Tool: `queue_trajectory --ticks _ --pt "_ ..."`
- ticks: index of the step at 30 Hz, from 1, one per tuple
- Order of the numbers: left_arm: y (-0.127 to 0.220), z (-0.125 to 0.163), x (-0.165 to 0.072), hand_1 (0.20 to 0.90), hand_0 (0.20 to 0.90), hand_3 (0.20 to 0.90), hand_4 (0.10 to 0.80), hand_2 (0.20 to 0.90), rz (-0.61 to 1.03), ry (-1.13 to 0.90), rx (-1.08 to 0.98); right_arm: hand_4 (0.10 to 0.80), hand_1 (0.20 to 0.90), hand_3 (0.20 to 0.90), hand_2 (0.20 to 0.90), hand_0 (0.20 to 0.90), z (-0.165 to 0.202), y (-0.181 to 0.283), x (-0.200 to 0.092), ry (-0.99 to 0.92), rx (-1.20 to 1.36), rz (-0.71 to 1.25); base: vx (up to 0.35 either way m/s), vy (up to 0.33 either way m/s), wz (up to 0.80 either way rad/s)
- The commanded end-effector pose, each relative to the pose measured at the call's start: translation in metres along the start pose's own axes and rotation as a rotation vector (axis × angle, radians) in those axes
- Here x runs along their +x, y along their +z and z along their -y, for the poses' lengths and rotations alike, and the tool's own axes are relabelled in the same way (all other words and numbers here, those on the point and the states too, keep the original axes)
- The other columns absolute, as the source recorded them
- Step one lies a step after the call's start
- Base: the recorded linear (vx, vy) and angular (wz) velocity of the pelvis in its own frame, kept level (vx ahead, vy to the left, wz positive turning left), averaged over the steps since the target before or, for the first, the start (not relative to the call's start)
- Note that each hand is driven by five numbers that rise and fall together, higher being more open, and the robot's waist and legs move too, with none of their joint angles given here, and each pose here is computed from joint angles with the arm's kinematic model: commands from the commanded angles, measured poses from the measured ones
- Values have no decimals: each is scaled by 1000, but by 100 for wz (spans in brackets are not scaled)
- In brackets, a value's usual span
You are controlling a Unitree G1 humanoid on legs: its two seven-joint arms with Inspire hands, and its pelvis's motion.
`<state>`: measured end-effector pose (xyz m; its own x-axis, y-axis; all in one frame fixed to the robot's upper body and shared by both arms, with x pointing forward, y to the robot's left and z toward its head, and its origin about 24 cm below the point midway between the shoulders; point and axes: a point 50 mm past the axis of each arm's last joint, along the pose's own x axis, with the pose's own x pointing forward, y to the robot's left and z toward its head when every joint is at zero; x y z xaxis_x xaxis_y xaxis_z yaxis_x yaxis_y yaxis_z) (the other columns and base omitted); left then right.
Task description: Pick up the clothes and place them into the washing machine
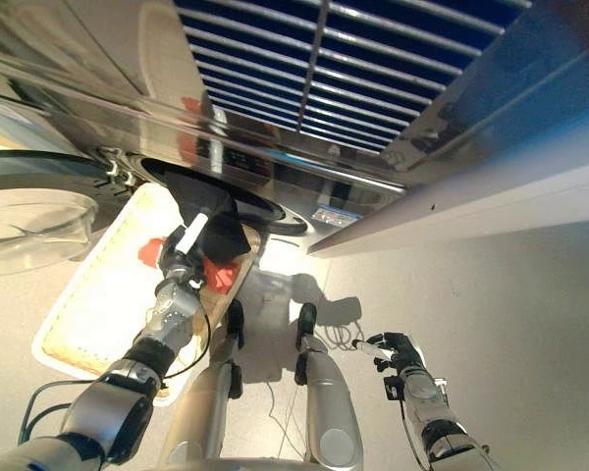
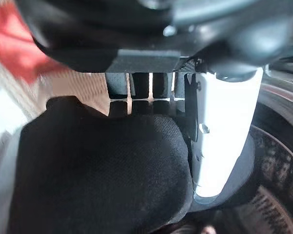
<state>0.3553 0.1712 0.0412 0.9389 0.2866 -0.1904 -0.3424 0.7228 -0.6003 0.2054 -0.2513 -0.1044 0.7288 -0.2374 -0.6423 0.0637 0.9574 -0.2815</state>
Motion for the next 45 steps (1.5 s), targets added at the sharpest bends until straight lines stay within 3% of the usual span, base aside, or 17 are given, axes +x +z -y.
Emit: queue_trajectory --ticks 1,6,11,19,24,25,45 --pt "59 41 12 200 200 200 300 200 239 -91 -130 800 900 900 900 900 20 -10 -6 -64 -45 -18 0 0 0" --pt "104 58 23 200 200 200 300 200 335 -84 -112 800 900 900 900 900 19 -6 -5 -63 -54 -2 42 -6 -9" --pt "135 54 31 200 200 200 300 200 387 -43 -102 800 900 900 900 900 16 6 -3 -48 -45 46 -16 8 -9" --pt "181 60 26 200 200 200 300 200 540 -21 -179 800 900 900 900 900 15 -4 -7 -33 -38 30 9 3 -7" --pt "193 55 24 208 208 208 306 208 582 -18 -218 800 900 900 900 900 14 -9 -9 -22 -42 19 29 -3 -18" --pt "194 55 24 900 900 900 800 900 588 -17 -237 800 900 900 900 900 14 -9 -8 -23 -44 15 45 -13 -19" --pt "150 25 32 900 900 900 800 900 435 1 -238 800 900 900 900 900 19 -10 -9 -14 -44 12 17 -4 -5"
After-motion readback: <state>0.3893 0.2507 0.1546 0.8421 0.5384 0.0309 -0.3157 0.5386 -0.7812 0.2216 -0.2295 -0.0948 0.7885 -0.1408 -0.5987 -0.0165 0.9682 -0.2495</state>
